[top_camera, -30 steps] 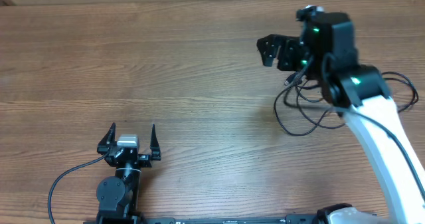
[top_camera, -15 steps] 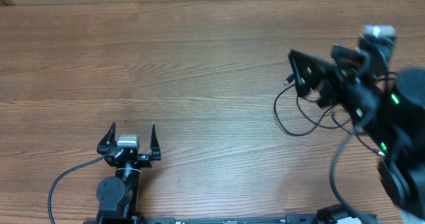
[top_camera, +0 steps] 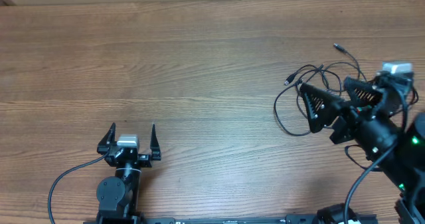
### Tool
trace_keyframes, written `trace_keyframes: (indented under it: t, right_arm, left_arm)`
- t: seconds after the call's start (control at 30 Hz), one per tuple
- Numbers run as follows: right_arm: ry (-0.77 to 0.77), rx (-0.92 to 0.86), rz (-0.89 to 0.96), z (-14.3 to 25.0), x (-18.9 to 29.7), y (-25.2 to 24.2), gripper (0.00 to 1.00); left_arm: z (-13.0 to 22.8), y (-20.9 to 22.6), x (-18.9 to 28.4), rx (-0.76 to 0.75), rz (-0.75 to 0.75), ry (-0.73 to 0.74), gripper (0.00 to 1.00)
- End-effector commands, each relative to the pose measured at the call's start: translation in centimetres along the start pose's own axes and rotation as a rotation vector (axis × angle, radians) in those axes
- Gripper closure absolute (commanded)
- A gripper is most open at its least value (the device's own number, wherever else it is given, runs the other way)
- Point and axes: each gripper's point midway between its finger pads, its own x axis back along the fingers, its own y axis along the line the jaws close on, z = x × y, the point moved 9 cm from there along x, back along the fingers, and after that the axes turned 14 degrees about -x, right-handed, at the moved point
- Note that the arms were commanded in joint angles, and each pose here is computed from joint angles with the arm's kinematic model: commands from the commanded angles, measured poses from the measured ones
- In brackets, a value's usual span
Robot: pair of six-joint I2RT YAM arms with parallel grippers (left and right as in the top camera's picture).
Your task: Untangle cables
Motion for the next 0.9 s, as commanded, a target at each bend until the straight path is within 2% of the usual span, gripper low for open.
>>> trace_keyframes:
  t: [0.0, 0.33, 0.87]
  right_arm:
    - [0.048, -0.017, 0.042, 0.9, 0.0, -0.7, 0.0]
    - [0.218, -0.055, 0.16, 3.8, 1.1, -2.4, 0.0]
    - [0.204, -0.057, 0.161, 4.4, 2.7, -2.6, 0.0]
  left_arm:
    - [0.0, 0.1, 0.0, -0.014, -0.009, -0.008, 0.0]
    - [0.0, 0.1, 0.0, -0.014, -0.009, -0.008, 0.0]
    - [0.0, 0.1, 0.0, -0.014, -0.009, -0.008, 0.0]
